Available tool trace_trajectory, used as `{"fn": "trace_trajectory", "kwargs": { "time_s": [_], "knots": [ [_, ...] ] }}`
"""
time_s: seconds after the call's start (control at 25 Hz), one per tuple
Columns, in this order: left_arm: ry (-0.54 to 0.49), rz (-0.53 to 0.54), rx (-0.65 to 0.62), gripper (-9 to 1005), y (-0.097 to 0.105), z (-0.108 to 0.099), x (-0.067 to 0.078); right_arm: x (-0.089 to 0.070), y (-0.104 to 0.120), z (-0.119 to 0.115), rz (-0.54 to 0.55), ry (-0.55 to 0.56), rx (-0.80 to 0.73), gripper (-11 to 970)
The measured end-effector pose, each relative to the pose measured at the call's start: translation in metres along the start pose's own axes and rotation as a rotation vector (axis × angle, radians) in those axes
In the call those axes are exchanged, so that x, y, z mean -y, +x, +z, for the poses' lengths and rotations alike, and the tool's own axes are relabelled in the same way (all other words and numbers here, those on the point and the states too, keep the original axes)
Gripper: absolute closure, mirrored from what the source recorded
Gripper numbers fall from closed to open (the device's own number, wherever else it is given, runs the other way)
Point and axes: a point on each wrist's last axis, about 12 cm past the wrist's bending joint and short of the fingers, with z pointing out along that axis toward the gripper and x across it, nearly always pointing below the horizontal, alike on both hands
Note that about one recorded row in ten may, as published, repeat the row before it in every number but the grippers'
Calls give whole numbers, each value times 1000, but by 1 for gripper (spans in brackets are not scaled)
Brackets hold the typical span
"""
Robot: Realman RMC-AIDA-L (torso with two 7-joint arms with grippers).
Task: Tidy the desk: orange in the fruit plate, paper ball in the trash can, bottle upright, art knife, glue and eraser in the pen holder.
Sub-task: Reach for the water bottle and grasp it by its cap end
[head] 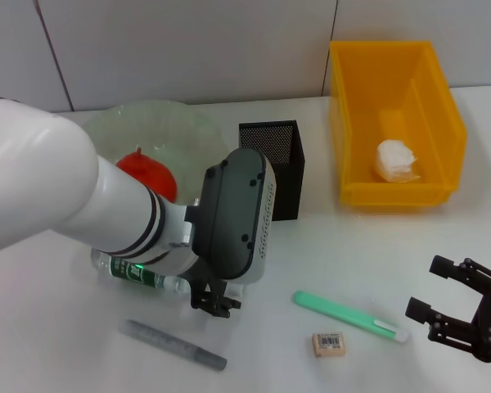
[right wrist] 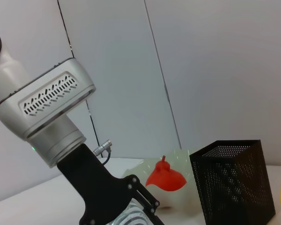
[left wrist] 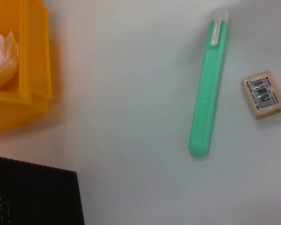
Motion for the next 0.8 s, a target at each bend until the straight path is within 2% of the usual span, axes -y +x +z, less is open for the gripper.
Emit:
{"fn": "trace_trajectory", "kwargs": {
  "time_s": [0.08, 0.28, 0.8],
  "knots": [
    [2, 1, -2, 291, 0, 1, 0, 0, 0, 0, 2, 0, 0, 111],
    [-1, 17, -17, 284, 0, 4, 1, 0, 1, 0, 6, -1, -2, 112],
    [-14, 49, -43, 375, 1, 9, 3, 1, 1, 1, 21, 1, -3, 112]
  ]
}}
